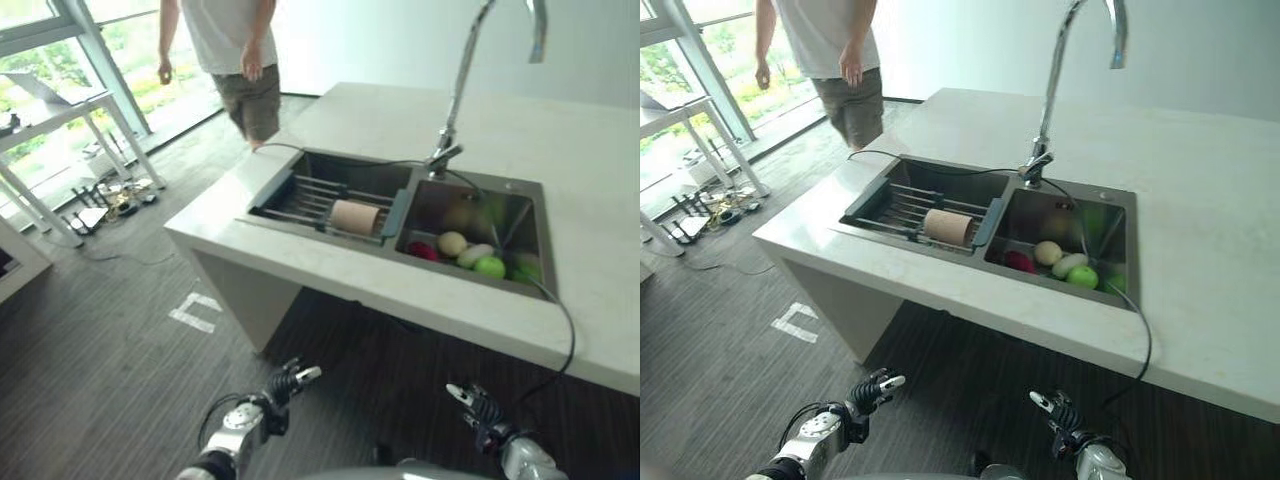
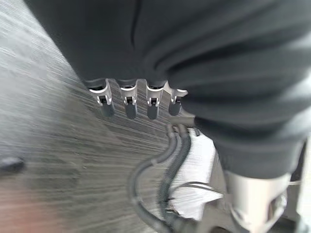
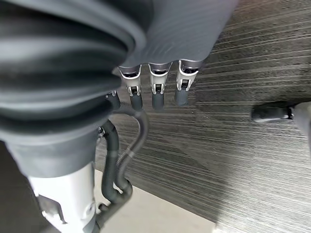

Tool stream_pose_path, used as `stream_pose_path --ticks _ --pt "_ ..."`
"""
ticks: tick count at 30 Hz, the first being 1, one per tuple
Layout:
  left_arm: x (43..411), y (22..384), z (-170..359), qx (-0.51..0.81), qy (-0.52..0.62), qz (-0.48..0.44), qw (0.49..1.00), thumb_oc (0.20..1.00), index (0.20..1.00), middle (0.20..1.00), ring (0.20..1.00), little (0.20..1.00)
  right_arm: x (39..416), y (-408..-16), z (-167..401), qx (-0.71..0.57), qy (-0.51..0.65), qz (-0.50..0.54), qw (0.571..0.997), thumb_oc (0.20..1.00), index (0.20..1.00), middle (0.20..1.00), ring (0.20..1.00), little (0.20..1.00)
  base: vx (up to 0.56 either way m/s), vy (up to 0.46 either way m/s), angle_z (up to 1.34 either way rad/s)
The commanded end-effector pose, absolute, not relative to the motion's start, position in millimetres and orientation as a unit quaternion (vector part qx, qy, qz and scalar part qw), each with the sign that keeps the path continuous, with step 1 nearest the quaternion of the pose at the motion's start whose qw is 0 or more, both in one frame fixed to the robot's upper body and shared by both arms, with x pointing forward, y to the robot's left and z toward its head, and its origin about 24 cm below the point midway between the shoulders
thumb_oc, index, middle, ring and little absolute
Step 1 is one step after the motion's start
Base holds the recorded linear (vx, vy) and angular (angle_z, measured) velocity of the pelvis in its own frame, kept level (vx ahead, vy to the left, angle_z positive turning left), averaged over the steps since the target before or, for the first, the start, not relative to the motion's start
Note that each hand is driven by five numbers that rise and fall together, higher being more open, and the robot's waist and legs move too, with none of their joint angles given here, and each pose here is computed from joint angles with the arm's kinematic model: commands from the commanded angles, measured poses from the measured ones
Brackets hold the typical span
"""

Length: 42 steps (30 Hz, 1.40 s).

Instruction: Place the dishes in the dishwasher.

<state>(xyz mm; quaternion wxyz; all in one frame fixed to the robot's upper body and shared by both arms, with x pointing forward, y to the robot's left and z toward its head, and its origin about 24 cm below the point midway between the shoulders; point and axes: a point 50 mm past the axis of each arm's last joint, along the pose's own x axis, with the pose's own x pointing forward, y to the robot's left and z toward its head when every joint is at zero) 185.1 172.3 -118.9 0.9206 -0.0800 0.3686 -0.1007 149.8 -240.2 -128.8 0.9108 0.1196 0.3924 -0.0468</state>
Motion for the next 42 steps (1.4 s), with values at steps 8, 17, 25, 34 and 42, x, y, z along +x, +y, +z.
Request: stream_pose_path --ticks 8,17,25,34,42 --pt "199.5 169.6 -98.9 -0.145 0.299 -0.12 0.936 1.0 1.0 1.0 1.0 1.0 149.1 -255.9 -127.8 0.111 0.4 -0.065 0.908 1.0 1.0 1.0 1.0 1.0 0.17 0.097 -0.5" --pt "186.8 172.3 -109.8 -0.145 0.309 -0.113 0.933 1.0 1.0 1.0 1.0 1.0 121.5 -262.2 -138.7 0.111 0.436 -0.097 0.888 1.0 1.0 1.0 1.0 1.0 0.14 0.248 -0.53" --pt "188.3 183.7 -117.4 -0.077 0.353 -0.1 0.927 1.0 1.0 1.0 1.0 1.0 103.9 -260.7 -146.2 0.142 0.458 -0.13 0.868 1.0 1.0 1.0 1.0 1.0 0.09 0.275 0.02" --pt "132.2 242.5 -143.2 -0.092 0.478 0.057 0.872 1.0 1.0 1.0 1.0 1.0 108.4 -251.2 -148.4 0.133 0.466 -0.111 0.868 1.0 1.0 1.0 1.0 1.0 0.01 0.061 -0.49" --pt "57.3 285.3 -153.3 -0.142 0.579 0.236 0.767 1.0 1.0 1.0 1.0 1.0 104.8 -271.4 -144.7 0.14 0.47 -0.151 0.859 1.0 1.0 1.0 1.0 1.0 0.03 0.01 0.0"
